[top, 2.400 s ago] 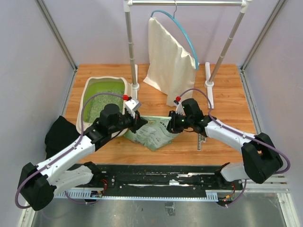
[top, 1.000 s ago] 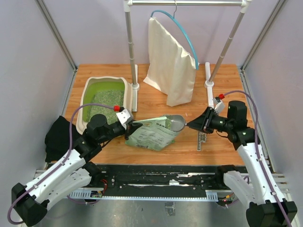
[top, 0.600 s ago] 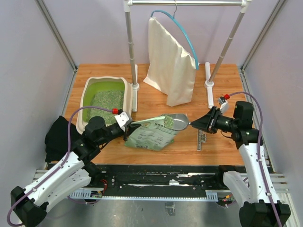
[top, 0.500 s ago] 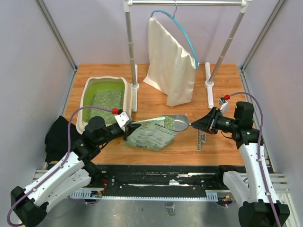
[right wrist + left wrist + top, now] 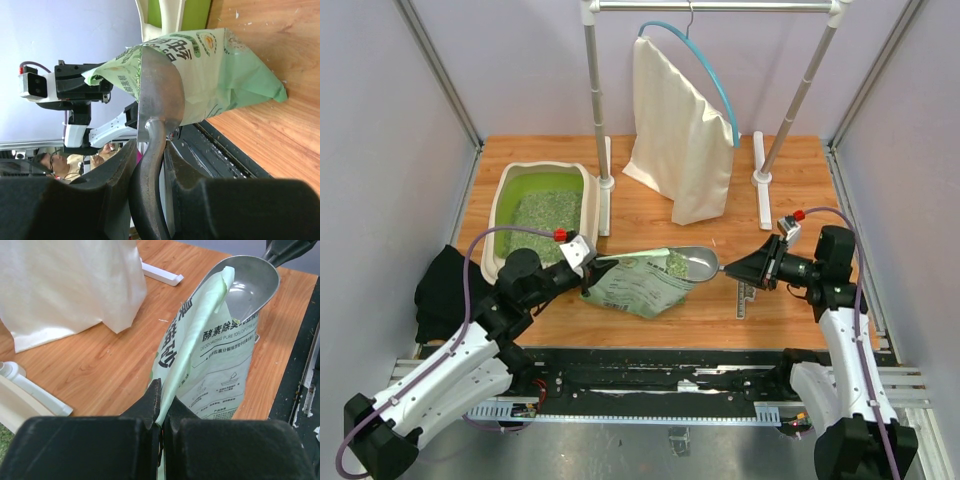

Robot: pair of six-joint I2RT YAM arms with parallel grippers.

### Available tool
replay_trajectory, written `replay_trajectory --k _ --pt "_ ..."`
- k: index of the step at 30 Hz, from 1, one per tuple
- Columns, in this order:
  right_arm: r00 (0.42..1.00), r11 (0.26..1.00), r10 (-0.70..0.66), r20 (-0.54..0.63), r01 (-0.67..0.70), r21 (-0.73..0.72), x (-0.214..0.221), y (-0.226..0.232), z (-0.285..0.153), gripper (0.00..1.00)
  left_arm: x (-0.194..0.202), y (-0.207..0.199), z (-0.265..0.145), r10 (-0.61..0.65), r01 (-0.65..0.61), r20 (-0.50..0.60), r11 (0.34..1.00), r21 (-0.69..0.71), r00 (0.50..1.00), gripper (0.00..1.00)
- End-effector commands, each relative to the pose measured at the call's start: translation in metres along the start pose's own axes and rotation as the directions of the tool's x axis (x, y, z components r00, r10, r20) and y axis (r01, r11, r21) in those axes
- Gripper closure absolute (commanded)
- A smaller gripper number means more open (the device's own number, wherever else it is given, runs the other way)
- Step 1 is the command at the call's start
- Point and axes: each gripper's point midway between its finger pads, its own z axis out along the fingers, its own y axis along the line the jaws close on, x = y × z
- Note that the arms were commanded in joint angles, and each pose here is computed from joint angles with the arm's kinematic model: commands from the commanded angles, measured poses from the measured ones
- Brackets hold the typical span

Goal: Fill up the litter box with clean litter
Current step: 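Scoop the cat litter from the cat litter bag.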

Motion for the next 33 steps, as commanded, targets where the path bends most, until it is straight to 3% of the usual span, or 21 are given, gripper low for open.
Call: replay_trajectory --k 1,4,8,11,15,20,24,26,28,31,33 --pt "1.0 0.997 0.01 -0.001 -0.01 -0.076 0.001 0.006 -0.004 0.99 -0.039 0.001 -0.003 0.048 -0.047 0.142 0.999 -0.009 0.989 1.0" --pt "1.0 0.991 0.014 0.012 -0.012 -0.131 0.004 0.013 0.01 0.99 -0.04 0.001 0.0 0.036 -0.035 0.155 0.999 -0.011 0.987 0.99" --pt "0.999 0.993 -0.034 -0.002 0.034 -0.117 0.008 0.01 -0.002 0.99 -0.045 0.002 0.0 0.028 -0.026 0.169 1.0 -0.016 0.985 1.0" --pt "0.999 0.996 0.027 0.029 -0.024 -0.086 0.003 0.0 -0.008 0.99 -0.046 0.003 -0.003 0.039 -0.036 0.17 0.999 -0.024 0.985 1.0" --pt "1.0 0.989 0.011 0.026 -0.007 -0.147 0.003 0.019 0.007 0.99 -0.046 0.008 -0.001 0.015 -0.005 0.199 0.999 -0.053 0.98 0.99" --pt "0.999 0.997 0.002 0.039 0.001 -0.071 0.002 0.003 -0.011 0.99 -0.047 0.006 0.001 -0.005 0.012 0.196 0.999 -0.037 0.981 0.99" --pt "0.999 0.989 -0.022 0.044 0.028 -0.145 0.002 0.019 0.006 0.99 -0.049 0.009 0.0 -0.002 0.014 0.205 0.998 -0.054 0.979 0.99" --pt "0.997 0.99 -0.075 0.021 0.077 -0.115 0.004 0.015 -0.003 0.99 -0.052 0.009 0.0 -0.011 0.023 0.206 0.998 -0.055 0.978 1.0" --pt "0.999 0.998 -0.017 0.032 0.019 -0.06 0.004 0.003 -0.015 0.99 -0.052 0.009 -0.002 -0.009 0.02 0.198 0.998 -0.056 0.98 0.99" --pt "0.999 0.993 0.02 0.041 -0.015 -0.118 0.001 0.011 0.0 0.99 -0.051 0.01 -0.004 -0.004 0.018 0.205 0.998 -0.066 0.979 1.0" --pt "0.999 0.987 -0.034 0.034 0.039 -0.155 0.005 0.024 0.009 0.99 -0.051 0.011 -0.003 -0.01 0.026 0.211 0.997 -0.071 0.977 1.0"
